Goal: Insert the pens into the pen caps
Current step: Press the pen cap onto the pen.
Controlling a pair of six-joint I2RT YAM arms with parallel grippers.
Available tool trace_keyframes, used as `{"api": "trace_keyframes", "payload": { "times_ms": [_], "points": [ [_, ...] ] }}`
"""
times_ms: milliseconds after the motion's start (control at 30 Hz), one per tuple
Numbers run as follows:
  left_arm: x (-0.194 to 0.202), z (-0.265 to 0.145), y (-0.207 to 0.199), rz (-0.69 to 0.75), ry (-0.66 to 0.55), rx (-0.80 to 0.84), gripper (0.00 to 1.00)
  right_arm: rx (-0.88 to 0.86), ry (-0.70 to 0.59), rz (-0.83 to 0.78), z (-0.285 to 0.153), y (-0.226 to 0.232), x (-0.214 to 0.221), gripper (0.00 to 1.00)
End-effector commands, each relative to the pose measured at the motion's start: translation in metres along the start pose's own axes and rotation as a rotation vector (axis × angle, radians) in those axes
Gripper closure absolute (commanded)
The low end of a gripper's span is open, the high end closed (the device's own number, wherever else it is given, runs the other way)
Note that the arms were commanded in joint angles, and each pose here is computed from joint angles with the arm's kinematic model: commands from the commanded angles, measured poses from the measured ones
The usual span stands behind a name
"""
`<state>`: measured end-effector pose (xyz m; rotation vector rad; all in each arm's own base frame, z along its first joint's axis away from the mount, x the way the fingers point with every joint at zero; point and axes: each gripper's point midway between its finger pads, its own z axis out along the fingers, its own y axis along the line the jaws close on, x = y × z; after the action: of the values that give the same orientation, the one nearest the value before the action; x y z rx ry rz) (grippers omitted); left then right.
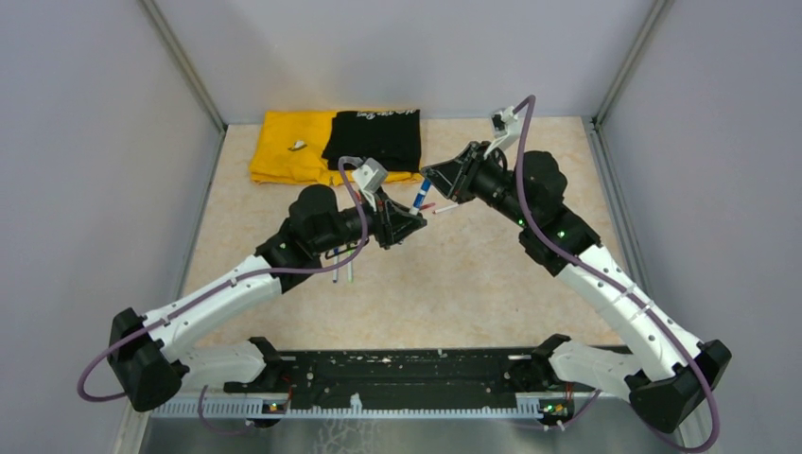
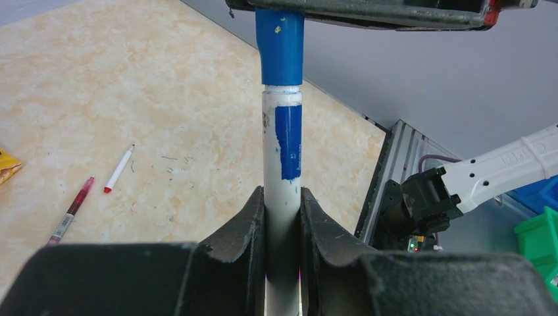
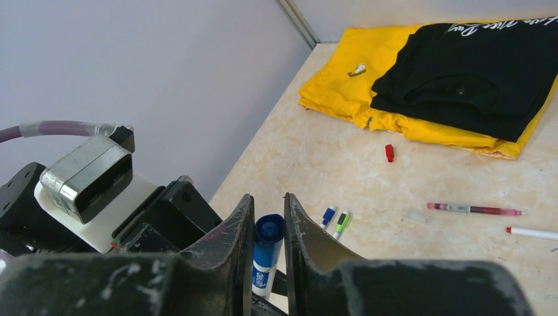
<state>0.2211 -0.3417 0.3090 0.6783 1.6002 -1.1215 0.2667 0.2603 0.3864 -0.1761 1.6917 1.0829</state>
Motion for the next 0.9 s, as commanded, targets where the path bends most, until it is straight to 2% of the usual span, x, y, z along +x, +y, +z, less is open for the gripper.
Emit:
{"api": "trace_keyframes", "payload": {
  "times_ms": [0,200,467,867],
  "points": [
    [-0.016,0.005,0.001,0.007,-0.034,-0.016,1.0,-0.037,-0.043,0.009,0.0,0.008,-0.007,0.87],
    [-0.031,0.01,-0.001,0.021,-0.084,-0.009,1.0,-0.045,0.024,0.049,0.005,-0.003,0.023,1.0],
    [-0.058,0.015,0.004,0.031,-0.157,-0.054,1.0,-0.073,0.104,0.119,0.003,-0.012,0.066,1.0],
    [-0.105,0.023,-0.009,0.074,-0.266,-0.015,1.0,-0.037,0.311,0.164,-0.017,-0.008,0.169,1.0]
  ]
}}
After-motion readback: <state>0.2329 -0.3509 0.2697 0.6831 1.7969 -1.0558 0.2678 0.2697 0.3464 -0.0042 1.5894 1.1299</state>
